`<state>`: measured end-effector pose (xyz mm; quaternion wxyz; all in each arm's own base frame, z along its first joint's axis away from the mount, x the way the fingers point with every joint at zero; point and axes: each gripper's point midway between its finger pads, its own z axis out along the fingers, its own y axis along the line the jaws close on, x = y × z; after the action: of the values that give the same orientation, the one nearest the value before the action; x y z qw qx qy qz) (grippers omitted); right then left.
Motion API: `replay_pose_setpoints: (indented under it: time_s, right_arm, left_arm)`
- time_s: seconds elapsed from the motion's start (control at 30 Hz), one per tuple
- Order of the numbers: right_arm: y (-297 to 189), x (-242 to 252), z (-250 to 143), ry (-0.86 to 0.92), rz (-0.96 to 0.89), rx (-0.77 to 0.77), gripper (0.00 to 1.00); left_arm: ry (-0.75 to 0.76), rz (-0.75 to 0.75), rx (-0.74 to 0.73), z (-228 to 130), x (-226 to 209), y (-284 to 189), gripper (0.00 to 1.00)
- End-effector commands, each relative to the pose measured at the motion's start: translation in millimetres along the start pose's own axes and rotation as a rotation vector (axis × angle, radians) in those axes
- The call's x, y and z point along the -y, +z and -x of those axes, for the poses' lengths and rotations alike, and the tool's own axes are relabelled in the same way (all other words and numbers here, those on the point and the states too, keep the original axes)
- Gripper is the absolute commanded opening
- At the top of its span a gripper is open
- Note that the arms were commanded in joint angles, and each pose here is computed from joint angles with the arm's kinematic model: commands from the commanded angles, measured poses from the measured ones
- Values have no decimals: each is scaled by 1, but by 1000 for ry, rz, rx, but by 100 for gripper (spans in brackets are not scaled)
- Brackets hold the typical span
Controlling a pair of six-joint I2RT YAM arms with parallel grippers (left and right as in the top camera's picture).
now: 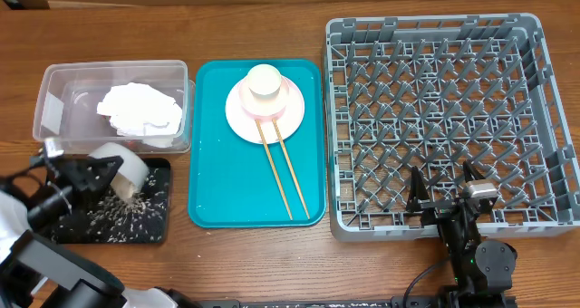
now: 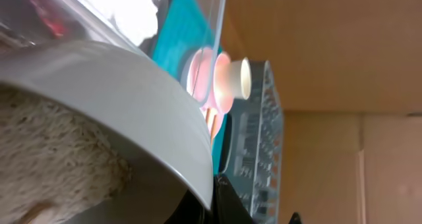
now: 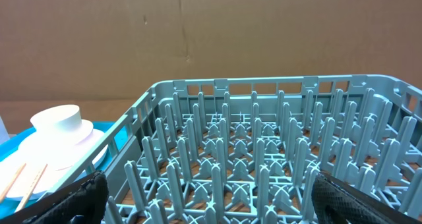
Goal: Sort waste into correct bins and load items into the dishwasher
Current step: 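Lift the bowl over the black tray and tip the rice out, then carry the emptied grey bowl back and set it on the teal tray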
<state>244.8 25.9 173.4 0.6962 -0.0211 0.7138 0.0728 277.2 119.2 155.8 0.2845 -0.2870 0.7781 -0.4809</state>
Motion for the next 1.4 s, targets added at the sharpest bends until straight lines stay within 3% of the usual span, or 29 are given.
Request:
replay_pose_setpoints:
  time_s: [0.0, 0.33, 0.63, 0.7, 0.93, 1.2, 1.3, 1.37]
  right_arm:
    - [0, 1, -2, -4, -4, 3, 100]
    - [0, 1, -2, -4, -4, 3, 100]
    - [0, 1, -2, -4, -4, 3, 100]
    - [0, 1, -2, -4, -4, 3, 100]
    - [0, 1, -2, -4, -4, 3, 100]
    - [0, 1, -2, -4, -4, 3, 100]
    - [0, 1, -2, -4, -4, 3, 100]
    - [0, 1, -2, -4, -4, 3, 100]
  left_arm:
    - [38, -101, 127, 8, 5, -19, 4]
    - [-18, -173, 308, 11, -9, -54, 4]
    - [-38, -191, 307, 8, -6, -53, 4]
    - [29, -215, 334, 10, 0, -55, 4]
    - [52, -246, 353, 8, 10, -57, 4]
    - [38, -274, 369, 9, 16, -59, 4]
    - [-37, -289, 357, 6, 19, -59, 4]
    - [6, -289, 371, 9, 18, -60, 4]
